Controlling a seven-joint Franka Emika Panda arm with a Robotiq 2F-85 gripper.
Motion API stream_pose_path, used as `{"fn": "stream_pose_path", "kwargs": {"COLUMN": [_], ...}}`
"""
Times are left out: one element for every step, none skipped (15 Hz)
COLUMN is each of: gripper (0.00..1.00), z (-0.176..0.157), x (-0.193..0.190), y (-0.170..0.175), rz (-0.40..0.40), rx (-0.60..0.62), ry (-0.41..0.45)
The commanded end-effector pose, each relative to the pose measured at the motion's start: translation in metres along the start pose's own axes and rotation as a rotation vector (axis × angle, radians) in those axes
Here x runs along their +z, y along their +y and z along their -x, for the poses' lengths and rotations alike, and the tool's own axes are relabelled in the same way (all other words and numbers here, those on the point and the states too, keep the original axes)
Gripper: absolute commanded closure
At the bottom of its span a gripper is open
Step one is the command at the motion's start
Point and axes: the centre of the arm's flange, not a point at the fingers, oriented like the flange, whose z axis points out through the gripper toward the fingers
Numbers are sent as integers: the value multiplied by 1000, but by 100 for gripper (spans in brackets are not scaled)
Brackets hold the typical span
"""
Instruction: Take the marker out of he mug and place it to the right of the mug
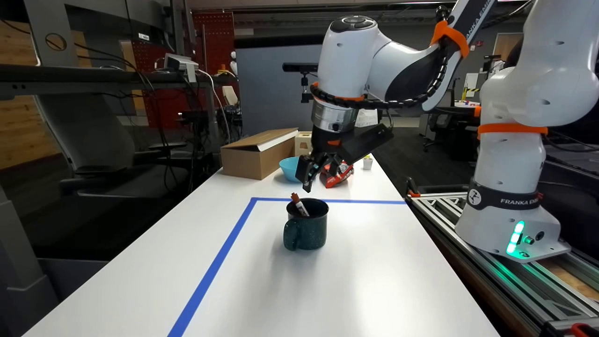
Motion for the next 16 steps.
{"fn": "stream_pose_path", "kwargs": {"gripper": [0,0,0,0,0,0,0,0,0,0,0,0,0,0,0,0], "z": [4,3,0,-1,-1,-1,0,0,-1,-1,-1,-1,-1,-1,-1,-1], "x": [-7,-7,-8,-8,-8,-8,-6,-4,0,3,7,10,13,17,20,24], "y": [8,7,6,5,4,3,2,1,-1,-3,-6,-8,-9,-10,-10,-10], "rz": [22,13,-2,-12,-28,-41,-51,-70,-92,-117,-138,-157,-171,-181,-189,-193], "rx": [73,88,105,114,121,128,129,126,125,121,114,104,97,90,82,77], "ry": [26,38,50,47,50,56,61,62,63,61,69,68,72,72,74,76]}}
